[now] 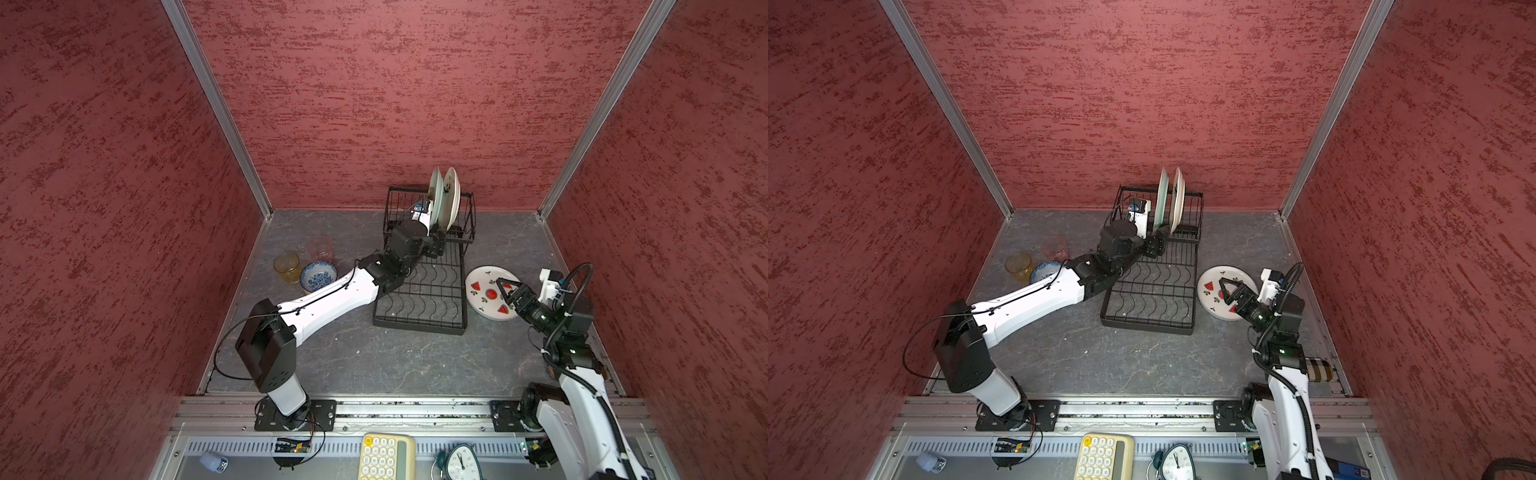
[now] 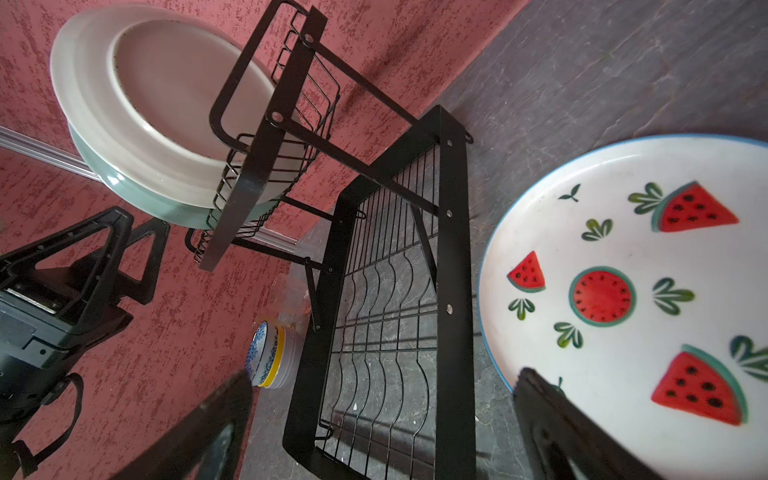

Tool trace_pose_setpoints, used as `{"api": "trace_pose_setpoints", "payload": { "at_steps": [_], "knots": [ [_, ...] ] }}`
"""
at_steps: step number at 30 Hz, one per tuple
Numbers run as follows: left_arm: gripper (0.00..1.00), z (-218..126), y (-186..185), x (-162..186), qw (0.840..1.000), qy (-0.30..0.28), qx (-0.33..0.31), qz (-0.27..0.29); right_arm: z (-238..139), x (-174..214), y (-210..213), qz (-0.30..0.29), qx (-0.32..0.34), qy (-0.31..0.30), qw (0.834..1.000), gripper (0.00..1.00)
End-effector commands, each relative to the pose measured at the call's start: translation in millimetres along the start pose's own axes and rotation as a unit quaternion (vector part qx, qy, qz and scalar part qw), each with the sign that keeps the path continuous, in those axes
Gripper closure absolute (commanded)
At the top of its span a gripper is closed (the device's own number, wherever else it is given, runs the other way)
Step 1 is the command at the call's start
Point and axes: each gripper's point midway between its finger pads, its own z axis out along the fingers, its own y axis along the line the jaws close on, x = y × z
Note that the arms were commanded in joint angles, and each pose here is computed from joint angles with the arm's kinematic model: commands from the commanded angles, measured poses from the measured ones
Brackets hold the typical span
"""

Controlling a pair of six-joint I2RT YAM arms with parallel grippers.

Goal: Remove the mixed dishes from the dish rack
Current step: 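Reach the left gripper up to the plates in the upper rack, then close the left gripper on the rim of the pale green plate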

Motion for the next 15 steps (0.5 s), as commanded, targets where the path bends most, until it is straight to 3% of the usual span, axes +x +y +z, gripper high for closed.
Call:
{"api": "trace_pose_setpoints", "payload": {
  "at_steps": [1, 15],
  "knots": [
    [0.27, 7.2, 6.4, -5.6, 1.0, -0.01, -0.011, 0.004, -0.6, -5.3, -1.8, -0.013, 0.007, -0.011, 1.0, 0.01],
    [0.38, 20.9, 15.1, -10.2, 1.0, -0.019, -0.021, 0.008, 0.4, -3.4, -6.3, -0.008, 0.012, -0.011, 1.0, 0.01]
  ]
}}
